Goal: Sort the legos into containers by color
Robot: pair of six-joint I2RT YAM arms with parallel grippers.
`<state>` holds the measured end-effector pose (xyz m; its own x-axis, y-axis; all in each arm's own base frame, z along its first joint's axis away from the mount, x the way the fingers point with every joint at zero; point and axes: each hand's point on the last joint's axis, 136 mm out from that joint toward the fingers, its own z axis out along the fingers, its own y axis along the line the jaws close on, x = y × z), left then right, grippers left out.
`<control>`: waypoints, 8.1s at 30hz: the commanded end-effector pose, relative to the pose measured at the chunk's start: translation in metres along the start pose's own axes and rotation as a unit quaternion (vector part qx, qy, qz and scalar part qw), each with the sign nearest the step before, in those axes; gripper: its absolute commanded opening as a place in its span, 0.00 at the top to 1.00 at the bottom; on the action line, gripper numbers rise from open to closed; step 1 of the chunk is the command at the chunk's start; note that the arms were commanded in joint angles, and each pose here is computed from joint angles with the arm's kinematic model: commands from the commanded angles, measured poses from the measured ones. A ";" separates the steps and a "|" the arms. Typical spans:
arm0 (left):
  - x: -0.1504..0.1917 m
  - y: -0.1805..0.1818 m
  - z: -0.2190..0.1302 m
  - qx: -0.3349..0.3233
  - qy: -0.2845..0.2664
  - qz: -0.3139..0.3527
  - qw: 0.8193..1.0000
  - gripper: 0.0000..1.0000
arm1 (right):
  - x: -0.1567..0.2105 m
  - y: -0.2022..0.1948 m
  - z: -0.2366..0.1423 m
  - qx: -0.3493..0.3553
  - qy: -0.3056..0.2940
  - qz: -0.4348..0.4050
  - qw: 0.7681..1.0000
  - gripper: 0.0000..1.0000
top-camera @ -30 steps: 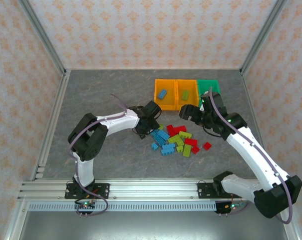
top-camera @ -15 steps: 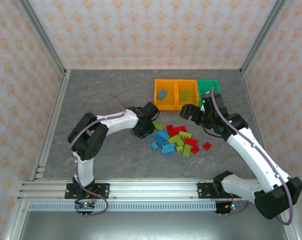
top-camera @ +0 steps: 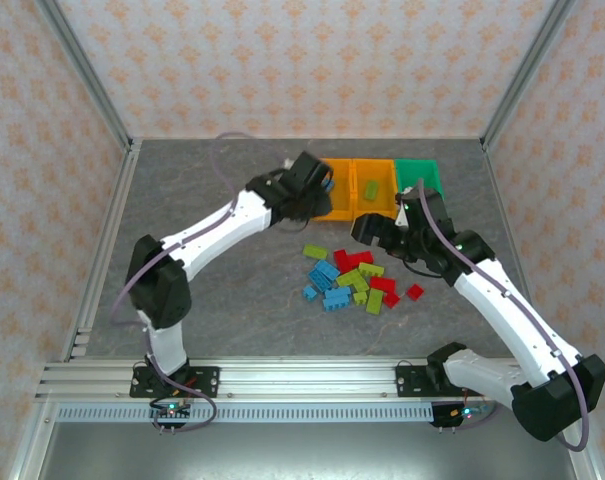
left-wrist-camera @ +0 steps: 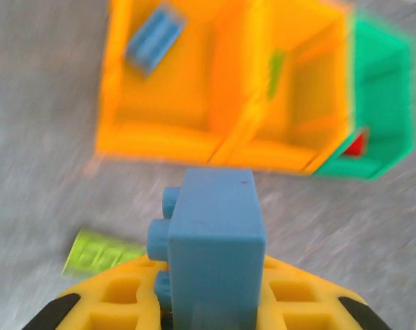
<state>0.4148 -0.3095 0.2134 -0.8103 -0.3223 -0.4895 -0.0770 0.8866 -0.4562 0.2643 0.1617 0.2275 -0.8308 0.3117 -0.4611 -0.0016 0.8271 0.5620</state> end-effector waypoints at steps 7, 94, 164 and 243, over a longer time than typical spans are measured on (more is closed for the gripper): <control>-0.078 0.006 0.086 -0.113 -0.071 0.133 0.982 0.84 | -0.004 -0.011 -0.021 0.023 -0.041 0.004 0.999 0.08; 0.142 0.121 -0.215 0.185 -0.149 0.607 0.759 0.00 | 0.049 -0.034 0.252 0.264 0.125 -0.030 0.956 0.60; 0.136 0.132 -0.173 0.140 -0.078 0.564 0.810 0.00 | 0.063 -0.129 0.127 0.302 0.122 -0.001 0.945 0.09; 0.130 0.147 -0.163 0.093 -0.072 0.563 0.818 0.00 | 0.081 -0.073 0.183 0.272 0.167 -0.055 0.946 0.43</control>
<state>0.2028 -0.1707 0.2035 -0.2223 0.6179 -0.7542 0.7824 0.5746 0.2401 0.3052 0.2135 0.0415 -0.9617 0.0978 -0.2561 0.0802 0.9937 0.0784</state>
